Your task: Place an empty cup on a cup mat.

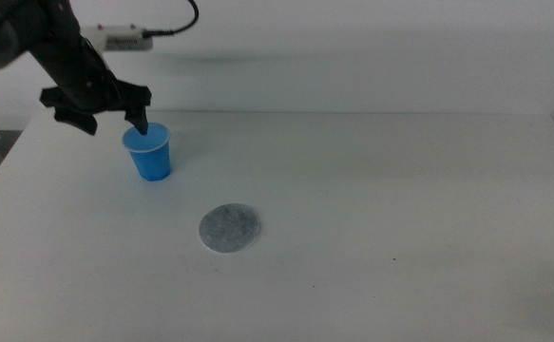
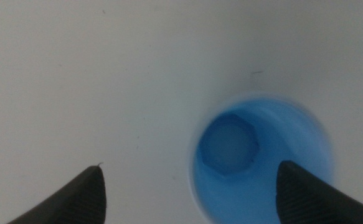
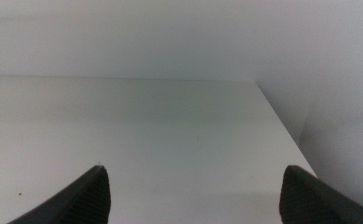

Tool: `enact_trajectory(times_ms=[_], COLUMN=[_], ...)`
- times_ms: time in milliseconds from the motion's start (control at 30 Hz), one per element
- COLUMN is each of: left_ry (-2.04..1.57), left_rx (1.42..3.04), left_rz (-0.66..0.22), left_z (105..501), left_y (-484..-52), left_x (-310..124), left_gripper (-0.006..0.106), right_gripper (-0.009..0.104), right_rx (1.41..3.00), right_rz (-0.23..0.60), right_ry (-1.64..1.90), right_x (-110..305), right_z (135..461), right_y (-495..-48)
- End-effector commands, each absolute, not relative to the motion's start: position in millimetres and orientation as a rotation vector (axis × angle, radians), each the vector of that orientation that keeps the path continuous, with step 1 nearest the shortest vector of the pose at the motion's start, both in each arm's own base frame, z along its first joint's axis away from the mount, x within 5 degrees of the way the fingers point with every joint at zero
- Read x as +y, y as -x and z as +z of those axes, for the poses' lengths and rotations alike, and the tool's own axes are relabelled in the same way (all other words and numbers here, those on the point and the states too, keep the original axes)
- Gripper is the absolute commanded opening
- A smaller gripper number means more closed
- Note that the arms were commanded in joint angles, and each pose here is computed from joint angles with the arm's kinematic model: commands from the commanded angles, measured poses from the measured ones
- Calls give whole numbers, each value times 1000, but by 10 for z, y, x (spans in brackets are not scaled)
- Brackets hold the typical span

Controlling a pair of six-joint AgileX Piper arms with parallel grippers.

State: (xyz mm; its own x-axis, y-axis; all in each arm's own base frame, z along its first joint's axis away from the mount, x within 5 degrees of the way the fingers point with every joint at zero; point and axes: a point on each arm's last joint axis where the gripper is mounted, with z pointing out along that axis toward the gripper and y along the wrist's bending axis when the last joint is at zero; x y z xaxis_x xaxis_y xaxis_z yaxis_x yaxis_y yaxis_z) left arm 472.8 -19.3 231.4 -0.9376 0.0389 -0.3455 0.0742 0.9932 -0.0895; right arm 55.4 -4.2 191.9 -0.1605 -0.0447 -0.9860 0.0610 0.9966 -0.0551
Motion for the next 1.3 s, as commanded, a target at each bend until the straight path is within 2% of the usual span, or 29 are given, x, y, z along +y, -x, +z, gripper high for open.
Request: enact_trajectory(times_ms=[0,100,200,300,333,433,633,800,967,1267], left_ry=[-79,-74,-65,-39,-27,-14,-52,-94,-137,-191], left_rx=[2793,2791,2780,2783,2786,2800,2806,2743,2751,2756], left_rz=[-158,-158,-162,-190,-208,-258,-260,-324,-338,-374], left_z=[2213,2059,1944,1844,1811,1805,2227,2513,2402,2087], left_y=[-4795,-4857,-4909,-4940,-4946,-4935,-4728,-4262,-3847,-3722], left_x=[-202,-202,-206,-201,-202,-189,-221,-588,-1035,-1469], left_gripper=[94,91,78,47,32,-2,-2,-2,-2,-2], right_gripper=[93,93,93,93,93,93,93,93,93,93], right_rx=[1719,1719,1719,1719,1719,1719,1719,1719,1719,1719], right_rz=[-100,-100,-100,-100,-100,-100,-100,-100,-100,-100], right_ry=[-2,-2,-2,-2,-2,-2,-2,-2,-2,-2], right_x=[-42,-42,-42,-42,-42,-42,-42,-42,-42,-42], right_z=[1919,1919,1919,1919,1919,1919,1919,1919,1919,1919], right_y=[-553,-553,-553,-553,-553,-553,-553,-553,-553,-553])
